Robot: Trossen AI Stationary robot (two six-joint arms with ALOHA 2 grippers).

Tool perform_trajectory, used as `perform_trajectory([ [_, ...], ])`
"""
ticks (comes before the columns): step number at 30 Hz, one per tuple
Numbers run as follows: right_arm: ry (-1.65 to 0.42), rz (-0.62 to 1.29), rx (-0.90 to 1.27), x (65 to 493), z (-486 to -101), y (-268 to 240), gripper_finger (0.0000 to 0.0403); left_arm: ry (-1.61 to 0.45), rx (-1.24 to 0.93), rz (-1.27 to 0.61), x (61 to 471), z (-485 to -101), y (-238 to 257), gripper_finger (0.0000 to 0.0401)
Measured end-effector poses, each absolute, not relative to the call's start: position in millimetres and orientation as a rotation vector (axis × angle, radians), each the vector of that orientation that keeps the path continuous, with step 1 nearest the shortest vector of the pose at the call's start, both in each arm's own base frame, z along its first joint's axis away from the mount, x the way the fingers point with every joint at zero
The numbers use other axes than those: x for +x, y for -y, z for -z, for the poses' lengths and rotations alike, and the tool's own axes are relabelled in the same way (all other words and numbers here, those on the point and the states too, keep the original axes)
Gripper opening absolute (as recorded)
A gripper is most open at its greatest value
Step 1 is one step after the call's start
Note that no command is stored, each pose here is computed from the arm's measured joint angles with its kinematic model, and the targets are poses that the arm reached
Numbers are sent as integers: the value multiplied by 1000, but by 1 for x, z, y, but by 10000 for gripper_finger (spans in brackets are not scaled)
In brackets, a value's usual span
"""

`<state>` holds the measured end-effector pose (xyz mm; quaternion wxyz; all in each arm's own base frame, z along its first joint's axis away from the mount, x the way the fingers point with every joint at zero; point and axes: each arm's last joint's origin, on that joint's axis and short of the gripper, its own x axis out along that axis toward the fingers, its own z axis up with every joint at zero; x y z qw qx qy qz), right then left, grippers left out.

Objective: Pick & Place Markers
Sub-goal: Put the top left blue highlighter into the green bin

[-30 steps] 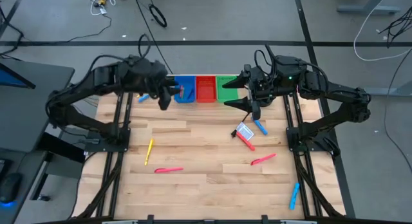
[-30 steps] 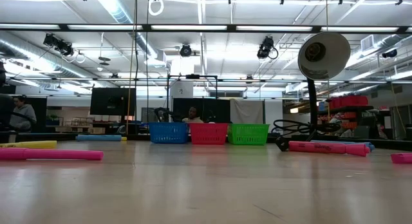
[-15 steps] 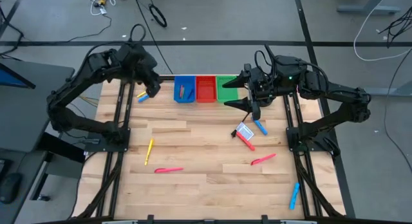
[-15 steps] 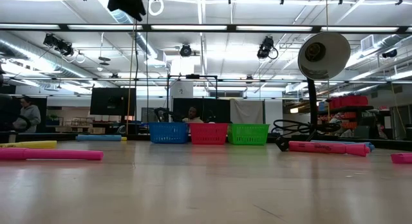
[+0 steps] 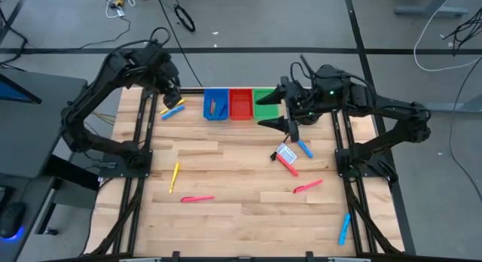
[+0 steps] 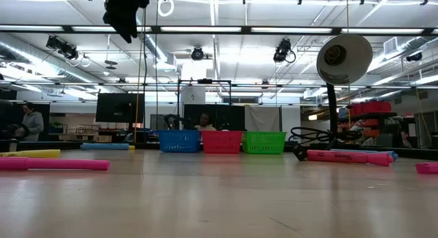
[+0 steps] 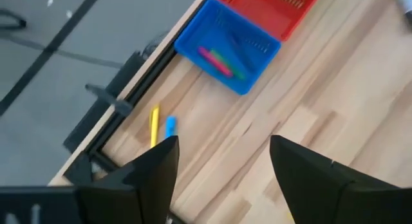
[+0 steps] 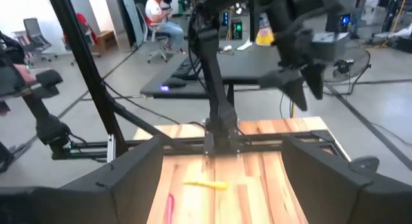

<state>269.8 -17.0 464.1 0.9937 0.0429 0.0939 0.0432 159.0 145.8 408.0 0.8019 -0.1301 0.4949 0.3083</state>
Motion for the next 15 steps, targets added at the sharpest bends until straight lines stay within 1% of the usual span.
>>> perform_trajectory([
  [8,-204,-90,65,275,-460,17,317,-1260,-343,-666,164,-378,-182,252],
  [15,-208,-90,55,276,-459,17,317,-1369,-441,-659,156,-333,-203,252],
])
